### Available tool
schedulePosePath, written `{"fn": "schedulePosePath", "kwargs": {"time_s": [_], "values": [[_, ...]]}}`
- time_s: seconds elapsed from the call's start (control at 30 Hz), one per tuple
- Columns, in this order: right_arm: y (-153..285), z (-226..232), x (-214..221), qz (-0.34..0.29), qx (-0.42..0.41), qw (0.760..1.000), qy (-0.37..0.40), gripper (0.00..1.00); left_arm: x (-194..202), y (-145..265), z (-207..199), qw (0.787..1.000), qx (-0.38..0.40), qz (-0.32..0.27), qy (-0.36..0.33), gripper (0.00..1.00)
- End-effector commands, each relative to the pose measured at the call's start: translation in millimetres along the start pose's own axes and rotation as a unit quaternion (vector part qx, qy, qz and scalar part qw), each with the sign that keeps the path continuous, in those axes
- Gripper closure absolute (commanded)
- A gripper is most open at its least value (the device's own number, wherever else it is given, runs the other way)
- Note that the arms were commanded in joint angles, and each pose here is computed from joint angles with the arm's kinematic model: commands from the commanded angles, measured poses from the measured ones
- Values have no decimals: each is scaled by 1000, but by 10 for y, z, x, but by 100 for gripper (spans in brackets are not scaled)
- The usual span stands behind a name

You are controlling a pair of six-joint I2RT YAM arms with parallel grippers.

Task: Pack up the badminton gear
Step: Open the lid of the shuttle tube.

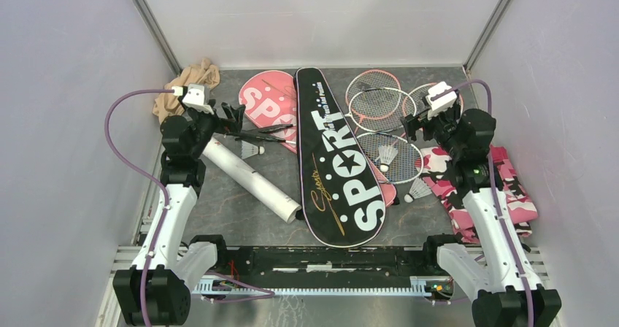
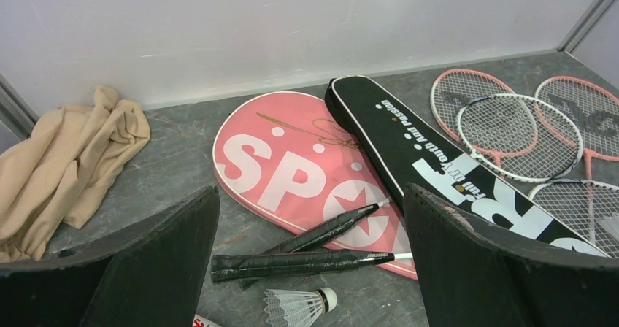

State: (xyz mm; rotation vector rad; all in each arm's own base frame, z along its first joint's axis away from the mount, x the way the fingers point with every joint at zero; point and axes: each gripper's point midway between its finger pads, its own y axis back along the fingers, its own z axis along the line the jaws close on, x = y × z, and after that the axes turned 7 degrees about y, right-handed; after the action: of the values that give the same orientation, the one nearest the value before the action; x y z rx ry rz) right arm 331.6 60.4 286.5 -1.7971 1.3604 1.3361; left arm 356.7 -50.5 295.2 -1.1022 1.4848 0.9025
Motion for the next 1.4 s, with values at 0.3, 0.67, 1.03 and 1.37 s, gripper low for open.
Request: {"fn": "schedulePosePath", "kwargs": {"time_s": [0.3,0.67,1.03,1.37], "values": [[34,-36,-246,19,-55,996,69,2,220,121,-51,989,44,97,-101,0],[-66,128,-129,4,-82,995,48,2,594,131,-26,963,94,204,-152,0],[-149,273,294,40,-96,994,42,2,1059,-23,18,927,137,281,-206,0],[-170,485,569,54,-142,987,51,2,1394,-75,-494,908,209,307,-195,0]]}}
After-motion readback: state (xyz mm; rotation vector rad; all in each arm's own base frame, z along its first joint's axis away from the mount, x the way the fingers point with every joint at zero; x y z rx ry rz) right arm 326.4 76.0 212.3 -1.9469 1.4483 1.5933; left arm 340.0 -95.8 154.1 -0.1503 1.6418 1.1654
